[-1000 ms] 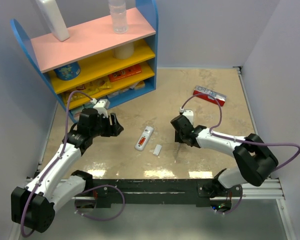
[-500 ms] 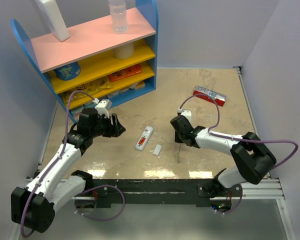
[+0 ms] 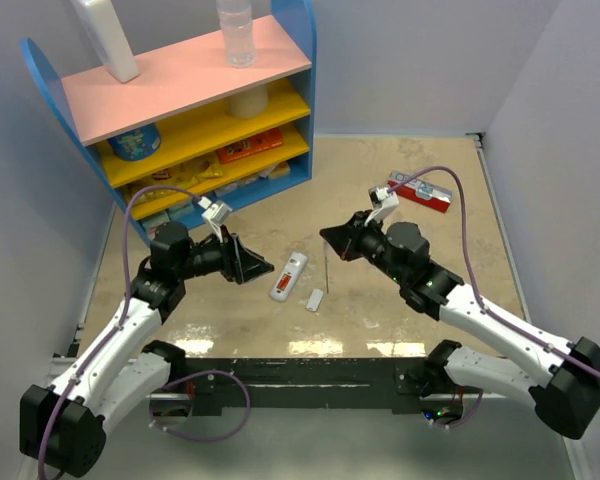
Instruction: Unload the batteries from the remote control
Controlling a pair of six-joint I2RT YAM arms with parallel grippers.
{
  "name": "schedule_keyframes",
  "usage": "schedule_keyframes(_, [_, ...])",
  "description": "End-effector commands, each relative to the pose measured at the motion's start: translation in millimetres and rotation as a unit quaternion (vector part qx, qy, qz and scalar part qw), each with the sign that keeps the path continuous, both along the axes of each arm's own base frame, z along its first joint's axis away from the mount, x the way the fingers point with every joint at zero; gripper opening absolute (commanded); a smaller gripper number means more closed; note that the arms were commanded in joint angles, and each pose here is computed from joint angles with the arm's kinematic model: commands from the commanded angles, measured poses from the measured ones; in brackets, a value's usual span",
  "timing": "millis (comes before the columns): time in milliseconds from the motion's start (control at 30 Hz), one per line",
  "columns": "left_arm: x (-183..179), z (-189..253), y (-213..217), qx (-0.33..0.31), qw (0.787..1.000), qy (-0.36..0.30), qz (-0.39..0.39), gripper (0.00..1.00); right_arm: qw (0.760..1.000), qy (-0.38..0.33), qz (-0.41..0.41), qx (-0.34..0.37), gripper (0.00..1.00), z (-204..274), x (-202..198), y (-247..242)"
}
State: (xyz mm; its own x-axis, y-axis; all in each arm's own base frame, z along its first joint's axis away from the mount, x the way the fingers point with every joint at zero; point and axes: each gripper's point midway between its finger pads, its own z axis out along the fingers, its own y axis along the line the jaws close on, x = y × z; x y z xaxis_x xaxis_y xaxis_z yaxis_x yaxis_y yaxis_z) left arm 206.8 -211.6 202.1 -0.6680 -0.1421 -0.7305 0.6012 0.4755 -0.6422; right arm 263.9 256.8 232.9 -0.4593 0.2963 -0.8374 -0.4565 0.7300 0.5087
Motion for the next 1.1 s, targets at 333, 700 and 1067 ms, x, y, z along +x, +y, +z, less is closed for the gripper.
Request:
schedule_keyframes(333, [-58, 75, -58, -0.137, 0.974, -0.096, -0.150, 0.63, 0.959, -0.148, 0.162, 0.181, 0.00, 105, -72, 64])
schedule_keyframes(700, [-63, 72, -80, -0.144, 0.971, -0.093, -0.167, 0.58, 0.960, -0.144, 0.152, 0.186, 0.00, 105, -73, 63])
schedule_keyframes(1067, [-64, 66, -83, -0.137, 0.970, -0.106, -0.173, 0.00, 0.975, -0.112, 0.135, 0.139, 0.10, 87, -71, 54])
